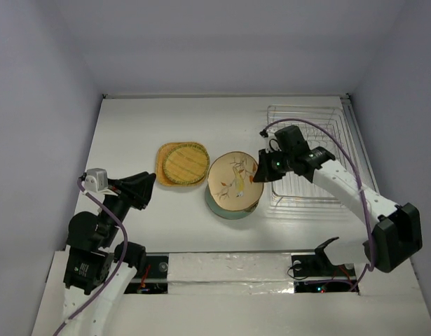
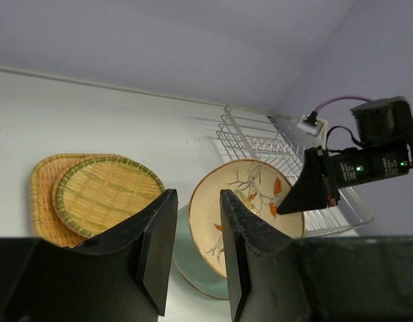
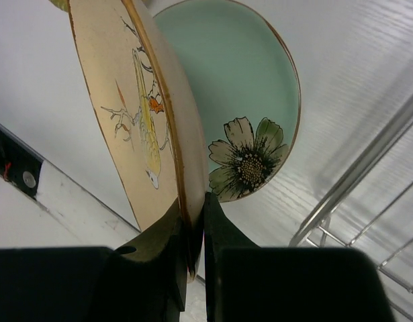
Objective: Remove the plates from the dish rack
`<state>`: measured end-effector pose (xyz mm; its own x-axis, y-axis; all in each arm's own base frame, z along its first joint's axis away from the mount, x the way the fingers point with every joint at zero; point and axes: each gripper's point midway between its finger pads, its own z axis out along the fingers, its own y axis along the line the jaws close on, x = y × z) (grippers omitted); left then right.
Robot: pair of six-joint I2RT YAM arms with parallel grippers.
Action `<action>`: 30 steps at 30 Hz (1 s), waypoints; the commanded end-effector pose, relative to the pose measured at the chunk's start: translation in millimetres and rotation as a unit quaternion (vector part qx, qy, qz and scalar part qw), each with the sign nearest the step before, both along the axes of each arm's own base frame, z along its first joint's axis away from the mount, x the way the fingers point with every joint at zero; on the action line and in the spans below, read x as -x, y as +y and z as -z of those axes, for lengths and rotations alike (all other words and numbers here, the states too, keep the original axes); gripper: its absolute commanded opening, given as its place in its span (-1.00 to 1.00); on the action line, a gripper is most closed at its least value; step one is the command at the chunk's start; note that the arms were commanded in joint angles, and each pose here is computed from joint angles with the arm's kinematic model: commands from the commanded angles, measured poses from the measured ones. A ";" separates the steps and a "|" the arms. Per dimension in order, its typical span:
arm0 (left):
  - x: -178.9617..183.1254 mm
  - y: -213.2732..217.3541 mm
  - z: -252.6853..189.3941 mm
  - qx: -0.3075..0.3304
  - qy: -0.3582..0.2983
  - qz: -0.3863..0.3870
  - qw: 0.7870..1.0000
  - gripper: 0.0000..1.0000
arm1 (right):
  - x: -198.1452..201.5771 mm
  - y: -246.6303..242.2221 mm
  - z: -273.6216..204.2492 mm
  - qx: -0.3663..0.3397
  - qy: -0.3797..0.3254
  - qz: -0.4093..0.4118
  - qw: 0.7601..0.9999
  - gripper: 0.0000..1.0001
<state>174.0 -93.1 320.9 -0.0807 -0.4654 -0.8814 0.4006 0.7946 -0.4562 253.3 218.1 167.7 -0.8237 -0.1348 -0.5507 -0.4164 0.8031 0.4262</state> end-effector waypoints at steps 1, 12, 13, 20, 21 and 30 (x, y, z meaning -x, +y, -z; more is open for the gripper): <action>-6.5 0.4 -4.7 0.003 -0.005 -0.006 1.000 -0.42 | -22.6 35.7 -34.8 -0.092 -0.073 -0.048 0.992 -1.00; -10.5 -0.1 -1.1 0.002 0.005 -0.009 1.000 -0.40 | -27.1 33.1 30.5 -0.036 -0.010 -0.038 0.999 -1.00; -10.4 0.3 -1.7 0.002 0.003 -0.009 1.000 -0.40 | -30.2 30.2 33.1 -0.026 -0.012 -0.028 0.999 -1.00; -10.4 1.1 -2.0 0.003 0.003 -0.011 1.000 -0.40 | -32.0 9.1 51.0 0.041 -0.006 0.022 0.999 -0.15; -10.4 1.1 -2.4 0.003 0.002 -0.011 1.000 -0.40 | -30.7 5.1 53.7 0.051 -0.002 0.027 0.998 -0.04; -8.3 1.9 -4.0 0.005 -0.002 -0.012 1.000 -0.40 | -19.3 3.9 75.0 0.114 0.013 0.026 0.993 0.41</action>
